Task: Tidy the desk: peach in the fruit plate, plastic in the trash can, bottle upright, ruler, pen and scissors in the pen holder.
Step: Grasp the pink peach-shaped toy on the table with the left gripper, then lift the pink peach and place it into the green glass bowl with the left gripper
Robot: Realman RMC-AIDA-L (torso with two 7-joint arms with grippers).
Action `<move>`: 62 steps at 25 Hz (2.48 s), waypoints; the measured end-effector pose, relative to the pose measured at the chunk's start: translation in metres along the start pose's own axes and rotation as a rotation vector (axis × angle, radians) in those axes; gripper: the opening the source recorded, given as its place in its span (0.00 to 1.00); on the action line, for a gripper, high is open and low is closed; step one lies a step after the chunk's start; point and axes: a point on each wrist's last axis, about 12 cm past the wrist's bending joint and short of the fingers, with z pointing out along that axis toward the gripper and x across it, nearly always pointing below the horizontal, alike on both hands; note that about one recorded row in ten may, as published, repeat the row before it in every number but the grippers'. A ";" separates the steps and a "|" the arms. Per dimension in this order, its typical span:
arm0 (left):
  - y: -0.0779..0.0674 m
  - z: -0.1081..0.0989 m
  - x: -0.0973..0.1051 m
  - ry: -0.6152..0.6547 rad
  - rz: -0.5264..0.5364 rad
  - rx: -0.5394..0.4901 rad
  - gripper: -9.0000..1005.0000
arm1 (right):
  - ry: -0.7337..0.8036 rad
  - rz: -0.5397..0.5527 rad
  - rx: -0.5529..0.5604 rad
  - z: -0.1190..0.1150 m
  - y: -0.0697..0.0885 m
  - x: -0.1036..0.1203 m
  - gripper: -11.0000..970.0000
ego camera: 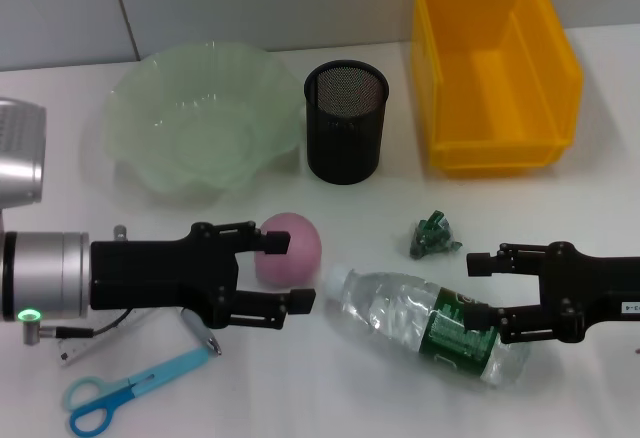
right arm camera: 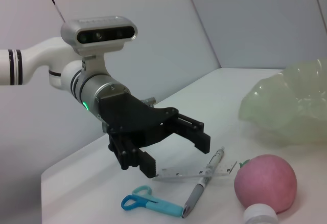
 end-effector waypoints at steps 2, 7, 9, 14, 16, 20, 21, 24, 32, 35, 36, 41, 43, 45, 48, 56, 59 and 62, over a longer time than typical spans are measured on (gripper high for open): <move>0.001 0.002 -0.004 0.011 0.026 -0.006 0.82 | 0.000 0.001 0.001 0.000 0.000 0.000 0.83; 0.005 0.013 -0.018 0.079 0.139 -0.038 0.82 | 0.002 0.003 0.003 0.000 0.000 0.001 0.83; 0.007 0.018 -0.024 0.114 0.194 -0.062 0.81 | 0.002 0.004 0.003 0.000 0.000 0.001 0.83; 0.014 0.027 -0.036 0.192 0.302 -0.132 0.80 | 0.003 0.016 0.004 -0.001 0.000 0.002 0.83; 0.018 0.030 -0.038 0.220 0.324 -0.143 0.80 | 0.003 0.017 0.004 -0.001 0.000 0.002 0.83; 0.025 0.033 -0.041 0.265 0.353 -0.179 0.79 | 0.003 0.017 0.005 -0.001 0.000 0.002 0.83; 0.025 0.033 -0.041 0.265 0.353 -0.179 0.79 | 0.003 0.017 0.005 -0.001 0.000 0.002 0.83; 0.028 0.035 -0.041 0.288 0.369 -0.199 0.79 | 0.003 0.015 0.006 -0.001 0.000 0.001 0.83; 0.034 0.048 -0.034 0.387 0.363 -0.211 0.77 | 0.004 0.011 0.013 -0.002 -0.001 0.000 0.83; 0.036 0.050 -0.033 0.401 0.356 -0.208 0.77 | 0.006 0.009 0.020 -0.002 -0.003 -0.001 0.83; 0.036 0.050 -0.033 0.401 0.356 -0.208 0.77 | 0.006 0.009 0.020 -0.002 -0.003 -0.001 0.83; 0.036 0.051 -0.035 0.404 0.349 -0.208 0.76 | 0.007 0.006 0.020 -0.002 -0.003 -0.002 0.83; 0.036 0.052 -0.036 0.404 0.334 -0.211 0.76 | 0.007 0.006 0.020 -0.001 -0.004 -0.002 0.83; 0.037 0.053 -0.038 0.402 0.318 -0.213 0.75 | 0.007 0.006 0.020 -0.001 -0.004 -0.002 0.83; 0.037 0.054 -0.040 0.400 0.305 -0.211 0.70 | 0.007 0.004 0.020 -0.001 -0.004 -0.002 0.83; 0.037 0.052 -0.042 0.389 0.273 -0.215 0.51 | 0.008 0.002 0.020 -0.002 -0.003 -0.002 0.83; 0.037 0.044 -0.049 0.344 0.239 -0.215 0.46 | 0.015 0.003 0.019 -0.002 -0.003 -0.001 0.83; 0.038 0.036 -0.055 0.288 0.199 -0.217 0.41 | 0.016 0.003 0.019 -0.002 -0.003 -0.001 0.83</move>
